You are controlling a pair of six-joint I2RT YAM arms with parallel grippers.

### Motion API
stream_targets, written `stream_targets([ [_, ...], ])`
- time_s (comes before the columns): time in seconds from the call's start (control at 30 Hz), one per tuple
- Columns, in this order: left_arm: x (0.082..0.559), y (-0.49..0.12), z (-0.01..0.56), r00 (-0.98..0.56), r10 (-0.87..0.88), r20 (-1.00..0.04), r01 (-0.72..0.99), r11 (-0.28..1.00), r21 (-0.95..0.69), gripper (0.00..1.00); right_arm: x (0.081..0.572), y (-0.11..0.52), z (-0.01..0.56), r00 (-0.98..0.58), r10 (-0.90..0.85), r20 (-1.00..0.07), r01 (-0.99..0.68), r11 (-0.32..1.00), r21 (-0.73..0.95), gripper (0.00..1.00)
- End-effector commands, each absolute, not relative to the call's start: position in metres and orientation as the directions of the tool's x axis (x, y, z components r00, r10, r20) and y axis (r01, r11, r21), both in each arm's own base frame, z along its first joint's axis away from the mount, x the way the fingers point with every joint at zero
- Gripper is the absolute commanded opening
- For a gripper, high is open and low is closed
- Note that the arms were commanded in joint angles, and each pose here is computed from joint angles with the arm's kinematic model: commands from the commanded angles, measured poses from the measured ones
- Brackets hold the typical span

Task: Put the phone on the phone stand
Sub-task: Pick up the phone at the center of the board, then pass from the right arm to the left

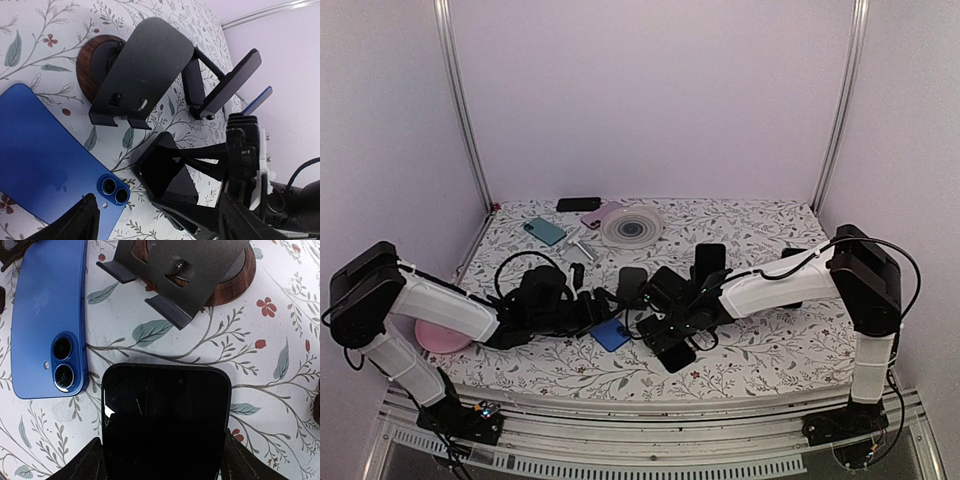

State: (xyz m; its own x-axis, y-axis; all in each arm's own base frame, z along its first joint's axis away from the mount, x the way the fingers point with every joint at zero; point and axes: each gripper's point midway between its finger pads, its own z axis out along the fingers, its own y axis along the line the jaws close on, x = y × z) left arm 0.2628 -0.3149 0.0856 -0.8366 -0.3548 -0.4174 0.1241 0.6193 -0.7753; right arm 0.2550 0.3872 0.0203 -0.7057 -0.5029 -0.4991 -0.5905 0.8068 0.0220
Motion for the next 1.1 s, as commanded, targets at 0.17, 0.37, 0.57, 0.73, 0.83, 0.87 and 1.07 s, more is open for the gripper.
stream_targets([
  [0.17,0.268,-0.327,0.086,-0.846,-0.341,-0.41,0.142,0.597,-0.79,0.79,0.265,0.387,0.057,-0.694,-0.42,-0.585,-0.552,0.832,0.058,0.68],
  [0.37,0.27,-0.336,0.082,-0.856,-0.323,-0.405,0.153,0.589,-0.793,0.72,0.263,0.382,0.057,-0.695,-0.407,-0.592,-0.546,0.835,0.067,0.68],
  [0.57,0.273,-0.354,0.081,-0.871,-0.284,-0.4,0.181,0.571,-0.801,0.62,0.262,0.381,0.059,-0.695,-0.4,-0.598,-0.544,0.836,0.073,0.68],
  [0.73,0.273,-0.365,0.074,-0.884,-0.256,-0.391,0.189,0.57,-0.799,0.57,0.262,0.381,0.064,-0.692,-0.39,-0.607,-0.541,0.837,0.079,0.68],
  [0.83,0.273,-0.37,0.071,-0.89,-0.247,-0.383,0.189,0.565,-0.803,0.55,0.262,0.38,0.066,-0.69,-0.386,-0.612,-0.541,0.837,0.082,0.68],
  [0.87,0.274,-0.371,0.07,-0.891,-0.245,-0.381,0.189,0.563,-0.804,0.55,0.262,0.38,0.067,-0.69,-0.385,-0.613,-0.541,0.837,0.083,0.68],
  [1.07,0.272,-0.38,0.069,-0.9,-0.226,-0.372,0.2,0.543,-0.815,0.51,0.262,0.38,0.069,-0.688,-0.38,-0.618,-0.541,0.836,0.089,0.68],
])
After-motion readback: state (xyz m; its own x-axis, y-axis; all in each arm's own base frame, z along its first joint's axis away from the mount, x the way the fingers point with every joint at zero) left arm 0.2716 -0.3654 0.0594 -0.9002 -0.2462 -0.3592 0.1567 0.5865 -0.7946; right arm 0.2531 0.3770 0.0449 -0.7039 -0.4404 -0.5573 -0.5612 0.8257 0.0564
